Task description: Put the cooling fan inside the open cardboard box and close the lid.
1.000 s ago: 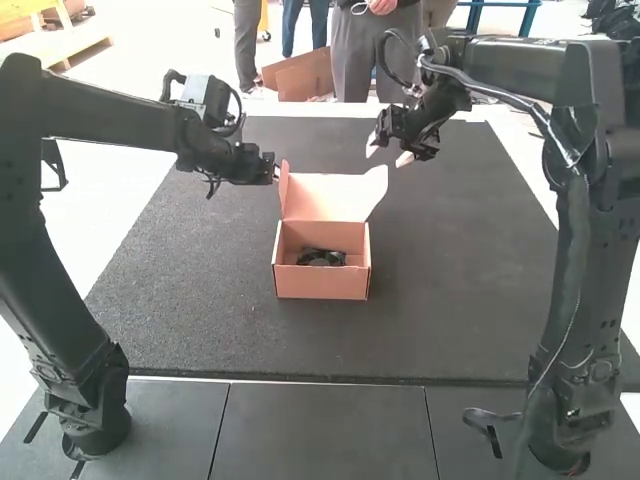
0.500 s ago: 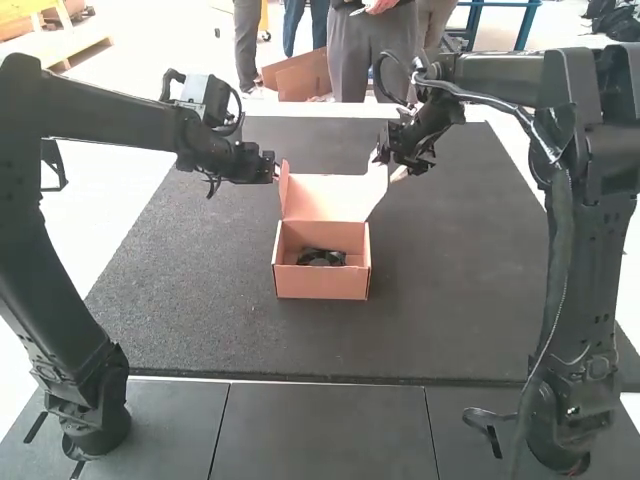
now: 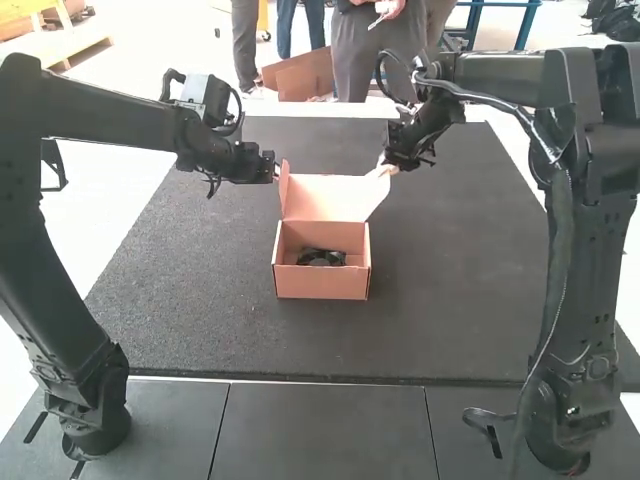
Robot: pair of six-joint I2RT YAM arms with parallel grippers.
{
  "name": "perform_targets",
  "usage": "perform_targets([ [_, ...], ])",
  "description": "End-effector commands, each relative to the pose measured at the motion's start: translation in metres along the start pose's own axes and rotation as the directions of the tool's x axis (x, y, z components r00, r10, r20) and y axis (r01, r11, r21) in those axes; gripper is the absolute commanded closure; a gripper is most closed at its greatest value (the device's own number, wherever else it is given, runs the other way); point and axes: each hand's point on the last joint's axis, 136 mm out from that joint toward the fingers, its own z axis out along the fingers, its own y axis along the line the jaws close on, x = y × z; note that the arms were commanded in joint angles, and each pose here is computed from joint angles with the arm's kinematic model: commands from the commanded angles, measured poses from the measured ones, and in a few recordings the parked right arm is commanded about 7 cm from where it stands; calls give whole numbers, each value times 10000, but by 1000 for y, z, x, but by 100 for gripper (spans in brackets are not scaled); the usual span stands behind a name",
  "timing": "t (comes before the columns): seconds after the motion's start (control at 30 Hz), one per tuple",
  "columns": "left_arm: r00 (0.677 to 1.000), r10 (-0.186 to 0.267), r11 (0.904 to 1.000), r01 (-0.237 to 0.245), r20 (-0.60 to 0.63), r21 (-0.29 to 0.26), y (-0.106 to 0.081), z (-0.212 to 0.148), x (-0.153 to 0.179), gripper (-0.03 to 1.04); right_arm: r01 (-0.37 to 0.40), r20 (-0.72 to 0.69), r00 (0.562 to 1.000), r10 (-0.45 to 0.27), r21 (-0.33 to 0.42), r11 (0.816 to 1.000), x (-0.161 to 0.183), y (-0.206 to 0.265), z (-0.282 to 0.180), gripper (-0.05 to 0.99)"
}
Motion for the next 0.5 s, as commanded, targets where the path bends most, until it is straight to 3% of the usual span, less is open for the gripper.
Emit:
perform_targets([
  [0.0,9993,6,9997,-15,380,227,-8,-4,-17,4,212,462,9987,-210,-38,9998,-14,5,-12,85],
  [0.13,9993,5,9997,-14,364,224,-8,-4,-16,4,225,456,9987,-223,-43,9997,-14,6,-12,95],
  [0.47,9994,13,9997,-21,332,231,-10,-7,-20,4,789,262,9965,-792,121,9968,-9,25,-20,95],
])
